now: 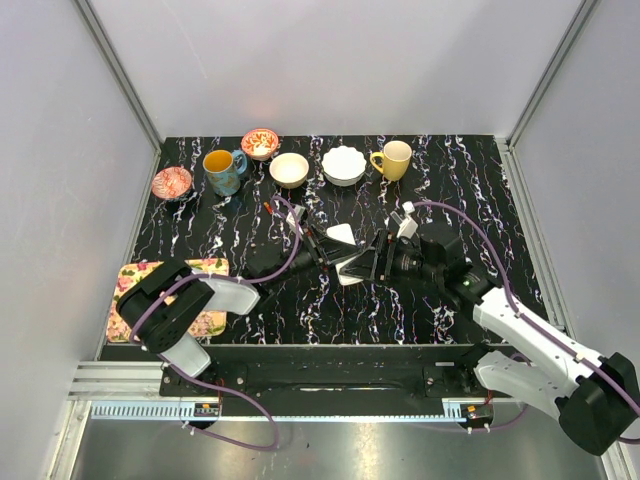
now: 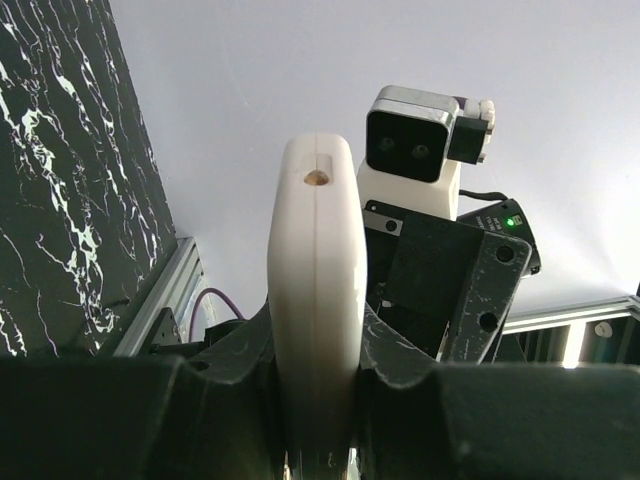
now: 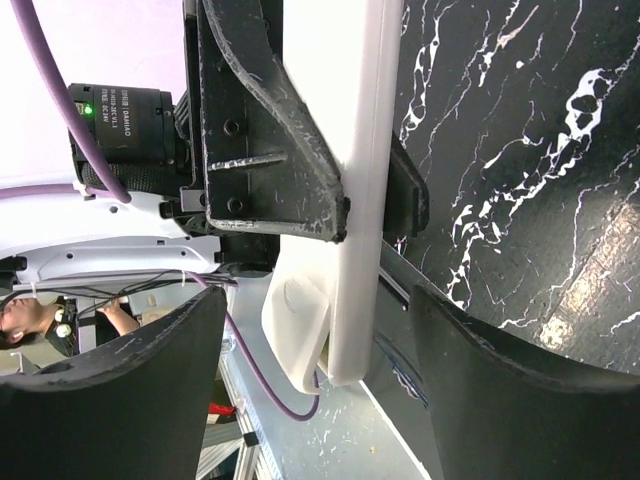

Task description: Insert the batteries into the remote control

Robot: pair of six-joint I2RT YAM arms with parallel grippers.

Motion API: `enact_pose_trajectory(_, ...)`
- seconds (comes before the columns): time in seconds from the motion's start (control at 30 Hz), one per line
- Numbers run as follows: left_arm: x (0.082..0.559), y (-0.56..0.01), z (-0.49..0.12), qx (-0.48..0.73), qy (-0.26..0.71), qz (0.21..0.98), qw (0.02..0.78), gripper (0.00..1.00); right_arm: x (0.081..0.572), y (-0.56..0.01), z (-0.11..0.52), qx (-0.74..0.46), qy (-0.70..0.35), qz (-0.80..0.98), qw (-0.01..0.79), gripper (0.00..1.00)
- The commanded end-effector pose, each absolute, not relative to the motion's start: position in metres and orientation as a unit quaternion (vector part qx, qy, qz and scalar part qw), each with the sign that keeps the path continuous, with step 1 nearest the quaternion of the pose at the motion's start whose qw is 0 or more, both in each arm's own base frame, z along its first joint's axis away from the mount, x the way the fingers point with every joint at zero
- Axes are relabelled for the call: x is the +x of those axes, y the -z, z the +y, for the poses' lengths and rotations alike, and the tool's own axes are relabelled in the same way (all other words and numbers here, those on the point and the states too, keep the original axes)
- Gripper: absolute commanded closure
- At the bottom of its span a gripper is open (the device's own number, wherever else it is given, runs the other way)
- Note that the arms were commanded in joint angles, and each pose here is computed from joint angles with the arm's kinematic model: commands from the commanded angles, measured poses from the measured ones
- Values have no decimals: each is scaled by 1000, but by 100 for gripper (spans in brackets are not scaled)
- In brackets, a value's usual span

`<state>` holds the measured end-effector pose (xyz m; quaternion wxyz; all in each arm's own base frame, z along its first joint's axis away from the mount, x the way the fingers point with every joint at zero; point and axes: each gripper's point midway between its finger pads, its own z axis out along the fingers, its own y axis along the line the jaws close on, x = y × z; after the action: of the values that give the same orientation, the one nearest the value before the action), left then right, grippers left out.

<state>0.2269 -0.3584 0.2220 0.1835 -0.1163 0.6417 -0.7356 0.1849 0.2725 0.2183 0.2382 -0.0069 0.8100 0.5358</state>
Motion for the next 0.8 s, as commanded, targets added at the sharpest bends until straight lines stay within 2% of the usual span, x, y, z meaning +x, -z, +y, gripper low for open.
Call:
enact_pose_trajectory(0.0, 195, -323, -330, -17, 834, 480, 272, 100, 185, -236, 278, -25, -570, 783, 248, 22)
enact_pose_trajectory(0.57, 190, -329, -329, -13, 837, 473, 274, 100, 177, -229, 279, -24, -600, 769, 222, 40)
enact_pose_trajectory(0.77, 190, -333, -327, -14, 839, 468, 278, 100, 178, -226, 282, -24, -602, 769, 212, 51)
